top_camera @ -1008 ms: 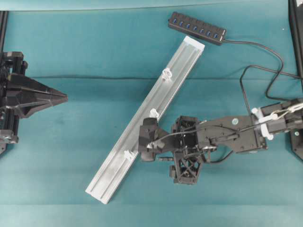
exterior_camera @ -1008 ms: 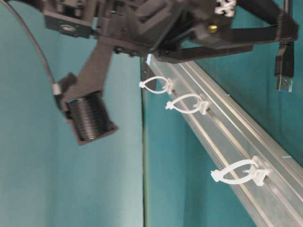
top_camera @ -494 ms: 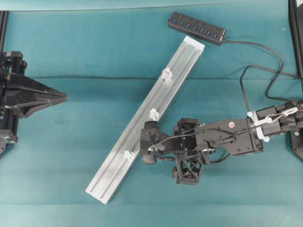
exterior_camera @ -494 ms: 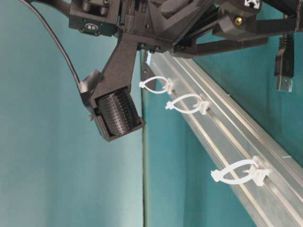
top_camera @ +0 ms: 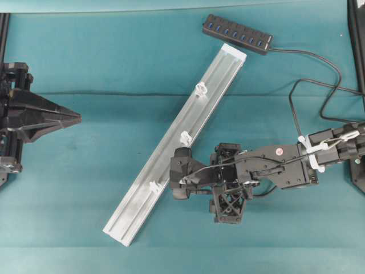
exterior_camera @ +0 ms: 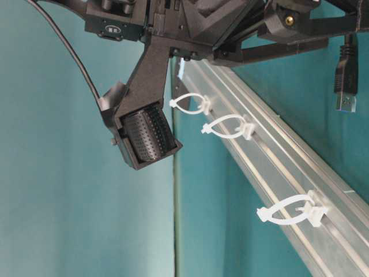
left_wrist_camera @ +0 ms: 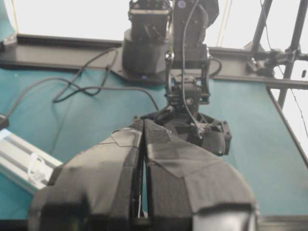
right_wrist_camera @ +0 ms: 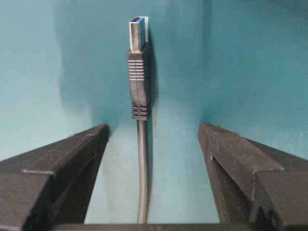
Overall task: Pass the USB cable through three rings with both arms.
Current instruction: 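Grasp the black USB cable near its plug with the right gripper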
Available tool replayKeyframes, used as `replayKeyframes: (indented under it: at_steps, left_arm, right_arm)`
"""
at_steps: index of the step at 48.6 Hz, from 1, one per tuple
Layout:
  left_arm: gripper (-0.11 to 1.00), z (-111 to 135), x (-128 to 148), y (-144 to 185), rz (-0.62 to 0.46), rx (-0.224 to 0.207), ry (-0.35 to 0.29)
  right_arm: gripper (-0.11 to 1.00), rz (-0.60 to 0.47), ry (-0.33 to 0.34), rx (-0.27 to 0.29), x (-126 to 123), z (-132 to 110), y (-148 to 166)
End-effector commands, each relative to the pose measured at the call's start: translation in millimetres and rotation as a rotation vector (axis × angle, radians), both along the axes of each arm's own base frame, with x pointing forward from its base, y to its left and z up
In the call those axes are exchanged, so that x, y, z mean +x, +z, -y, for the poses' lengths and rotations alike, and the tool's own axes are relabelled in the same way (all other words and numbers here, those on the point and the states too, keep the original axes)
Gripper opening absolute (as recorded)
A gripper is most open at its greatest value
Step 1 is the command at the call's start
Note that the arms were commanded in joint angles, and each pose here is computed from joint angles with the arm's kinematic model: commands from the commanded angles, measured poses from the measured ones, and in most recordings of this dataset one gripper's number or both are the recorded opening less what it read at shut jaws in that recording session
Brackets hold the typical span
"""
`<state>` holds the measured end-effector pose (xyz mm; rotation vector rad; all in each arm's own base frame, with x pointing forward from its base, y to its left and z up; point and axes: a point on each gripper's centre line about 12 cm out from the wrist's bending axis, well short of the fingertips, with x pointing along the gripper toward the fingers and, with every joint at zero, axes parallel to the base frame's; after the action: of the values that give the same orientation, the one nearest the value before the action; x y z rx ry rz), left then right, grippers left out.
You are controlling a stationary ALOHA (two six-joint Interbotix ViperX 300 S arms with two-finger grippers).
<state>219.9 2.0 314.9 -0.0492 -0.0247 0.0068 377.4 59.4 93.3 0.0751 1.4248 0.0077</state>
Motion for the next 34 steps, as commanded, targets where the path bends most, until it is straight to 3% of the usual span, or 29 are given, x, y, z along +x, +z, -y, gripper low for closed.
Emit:
replayKeyframes:
  at_steps: [1, 14, 21, 28, 34]
  left_arm:
    - [-0.01, 0, 2, 9, 0.024, 0.005, 0.001]
    - [-0.01, -1, 1, 9, 0.026, 0.005, 0.004]
    - [-0.01, -1, 1, 10, 0.028, 0.005, 0.004]
    - [-0.01, -1, 0, 10, 0.029, 0.005, 0.004]
    - [-0.01, -1, 0, 10, 0.029, 0.005, 0.006]
  right_arm:
    - [0.80, -0.031, 0.000, -0.002, -3, -2, -5]
    - [0.69, -0.045, 0.006, 0.000, -4, -7, -7]
    - [0.47, -0.034, 0.014, 0.000, -2, -8, -6]
    - [0.12, -0.033, 0.023, 0.001, -1, -12, -6]
    - [0.07, -0.035, 0.017, 0.002, -1, -12, -6]
